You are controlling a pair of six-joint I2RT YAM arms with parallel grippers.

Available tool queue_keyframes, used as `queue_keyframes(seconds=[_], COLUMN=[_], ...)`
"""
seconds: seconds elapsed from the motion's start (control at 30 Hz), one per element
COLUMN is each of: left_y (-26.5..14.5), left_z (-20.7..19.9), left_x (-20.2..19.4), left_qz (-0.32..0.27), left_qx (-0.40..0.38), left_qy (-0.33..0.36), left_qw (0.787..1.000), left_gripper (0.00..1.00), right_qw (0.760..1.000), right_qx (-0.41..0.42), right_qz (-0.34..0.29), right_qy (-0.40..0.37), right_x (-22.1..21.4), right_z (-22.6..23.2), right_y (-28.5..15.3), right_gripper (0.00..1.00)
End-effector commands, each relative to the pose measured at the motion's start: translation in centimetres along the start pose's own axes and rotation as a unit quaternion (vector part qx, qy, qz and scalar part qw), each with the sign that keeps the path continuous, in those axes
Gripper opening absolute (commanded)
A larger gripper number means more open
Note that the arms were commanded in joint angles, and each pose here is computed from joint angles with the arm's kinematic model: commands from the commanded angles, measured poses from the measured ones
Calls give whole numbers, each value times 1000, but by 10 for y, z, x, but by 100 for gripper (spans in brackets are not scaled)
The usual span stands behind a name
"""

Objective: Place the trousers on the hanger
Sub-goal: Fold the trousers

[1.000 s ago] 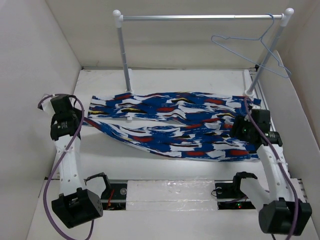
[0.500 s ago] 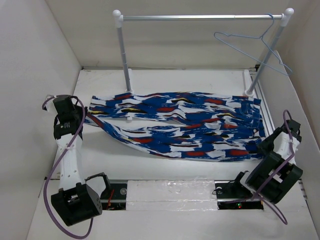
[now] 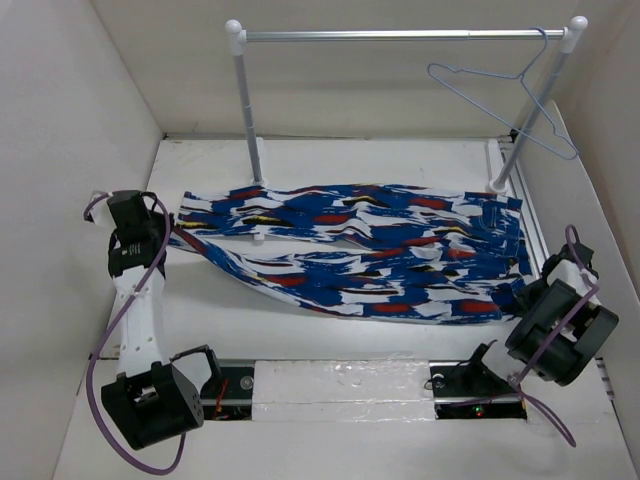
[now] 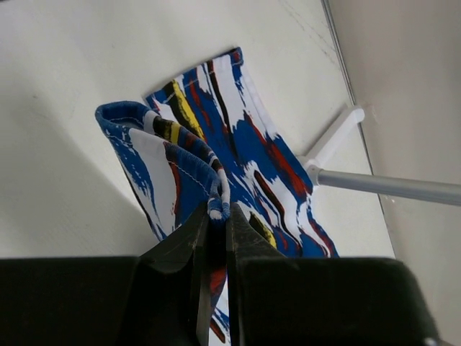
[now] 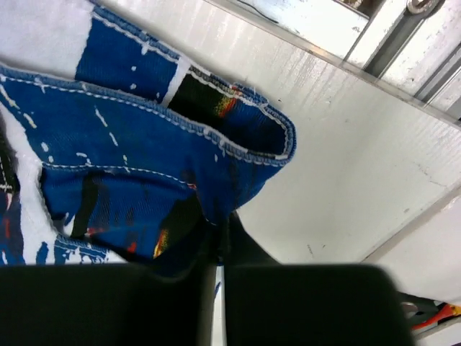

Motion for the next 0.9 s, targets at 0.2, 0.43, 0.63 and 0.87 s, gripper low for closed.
queue_keyframes(seconds=[0.2,0.43,0.63,0.87], left_y=[-7,1,16,64], left_z=[15,14,3,-3], left_x=[50,67,79,84], left_qz=[-92,-107,-124,-97], left_qx=[101,142,130,150], left_qy=[30,46,48,88], left_qw=[990,983,983,980], left_gripper=[0,0,0,0], right_qw=[979,957,940,913], right_qx=[56,144,195,272], right_qz=[-159,-189,-199,-219], right_qy=[-116,-167,-196,-209], right_x=[69,83,102,134], right_z=[40,114,184,278], right_y=[-76,-115,-130,-125], right_gripper=[0,0,0,0])
Point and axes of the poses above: each gripper's point midway between its finger pads, its own y axis out along the fingers, its own z axis along the line the jaws close on, x = y × z, the point moved 4 cm from there along -y, back along the fingers, and after that the axes turned 14 degrees about y, right-handed, at the moved point
